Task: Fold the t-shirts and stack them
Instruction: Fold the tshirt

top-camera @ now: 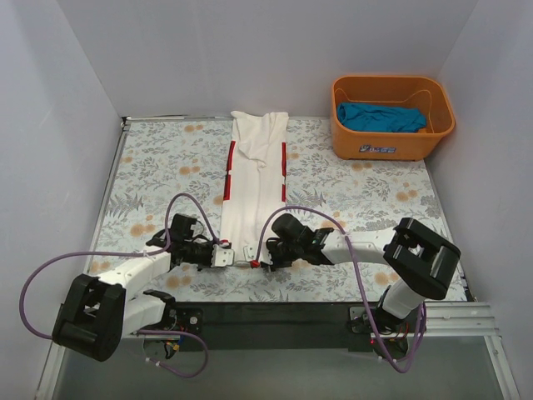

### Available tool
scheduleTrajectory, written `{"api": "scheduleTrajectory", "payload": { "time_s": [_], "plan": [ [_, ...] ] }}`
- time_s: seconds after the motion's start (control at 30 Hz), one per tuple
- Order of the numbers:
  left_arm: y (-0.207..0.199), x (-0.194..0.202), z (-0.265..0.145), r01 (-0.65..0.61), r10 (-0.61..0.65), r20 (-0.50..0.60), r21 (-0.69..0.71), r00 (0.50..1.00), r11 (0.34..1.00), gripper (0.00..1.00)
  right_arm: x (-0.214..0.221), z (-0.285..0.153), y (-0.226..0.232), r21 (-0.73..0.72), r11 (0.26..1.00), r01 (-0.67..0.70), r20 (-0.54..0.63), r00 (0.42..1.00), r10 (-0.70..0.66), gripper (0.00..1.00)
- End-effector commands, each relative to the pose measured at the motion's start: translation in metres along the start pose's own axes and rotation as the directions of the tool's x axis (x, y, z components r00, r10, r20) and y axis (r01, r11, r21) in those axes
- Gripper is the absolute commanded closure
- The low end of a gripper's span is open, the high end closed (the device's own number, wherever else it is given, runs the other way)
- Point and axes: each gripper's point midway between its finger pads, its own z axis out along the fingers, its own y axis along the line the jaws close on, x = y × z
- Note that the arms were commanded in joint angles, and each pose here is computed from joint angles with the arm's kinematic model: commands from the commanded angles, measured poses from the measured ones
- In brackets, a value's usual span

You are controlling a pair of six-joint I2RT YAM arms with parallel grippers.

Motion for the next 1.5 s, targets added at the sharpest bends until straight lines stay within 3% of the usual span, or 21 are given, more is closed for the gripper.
{"api": "scheduleTrajectory", "payload": {
  "time_s": [0.0, 0.03, 0.1, 0.37, 0.57, 0.7, 0.83, 1.17, 1.47],
  "plan": [
    [-0.010, 0.028, 0.000, -0.002, 0.005, -0.119, 0.022, 0.993, 1.000, 0.88, 0.040, 0.002, 0.013, -0.005, 1.000, -0.020, -0.143, 0.990, 0.019, 0.93],
    [-0.006, 0.025, -0.001, -0.005, 0.007, -0.112, 0.014, 0.994, 1.000, 0.92, 0.039, 0.002, 0.013, -0.001, 1.000, -0.016, -0.143, 0.990, 0.015, 0.99],
    [-0.003, 0.015, -0.001, -0.014, 0.015, -0.082, 0.013, 0.997, 1.000, 1.00, 0.036, -0.001, 0.015, 0.000, 1.000, -0.007, -0.130, 0.991, 0.007, 0.99],
    [-0.030, -0.042, -0.019, -0.085, 0.079, 0.055, 0.110, 0.995, 0.990, 1.00, -0.023, -0.026, 0.039, -0.054, 0.999, 0.003, 0.010, 1.000, -0.003, 0.99],
    [-0.003, -0.068, -0.038, 0.026, -0.027, 0.040, 0.046, 0.999, 0.999, 1.00, -0.050, -0.052, 0.007, 0.039, 0.999, -0.017, 0.063, 0.998, 0.014, 0.99],
    [0.052, -0.082, -0.040, 0.002, 0.002, 0.069, -0.068, 0.998, 0.998, 1.00, -0.048, -0.068, -0.037, 0.106, 0.994, 0.027, 0.065, 0.997, -0.034, 0.99],
    [0.095, -0.083, -0.035, -0.006, 0.013, 0.075, -0.089, 0.997, 0.996, 1.00, -0.037, -0.076, -0.078, 0.133, 0.990, 0.056, 0.058, 0.996, -0.064, 0.99],
    [0.232, -0.052, -0.031, 0.001, 0.013, 0.068, -0.202, 0.998, 0.979, 1.00, -0.011, -0.081, -0.195, 0.191, 0.976, 0.100, 0.060, 0.992, -0.113, 0.99],
    [0.319, -0.008, -0.014, 0.018, -0.008, 0.039, -0.255, 0.999, 0.967, 1.00, 0.023, -0.078, -0.306, 0.257, 0.959, 0.119, 0.038, 0.990, -0.133, 0.99]
  ]
}}
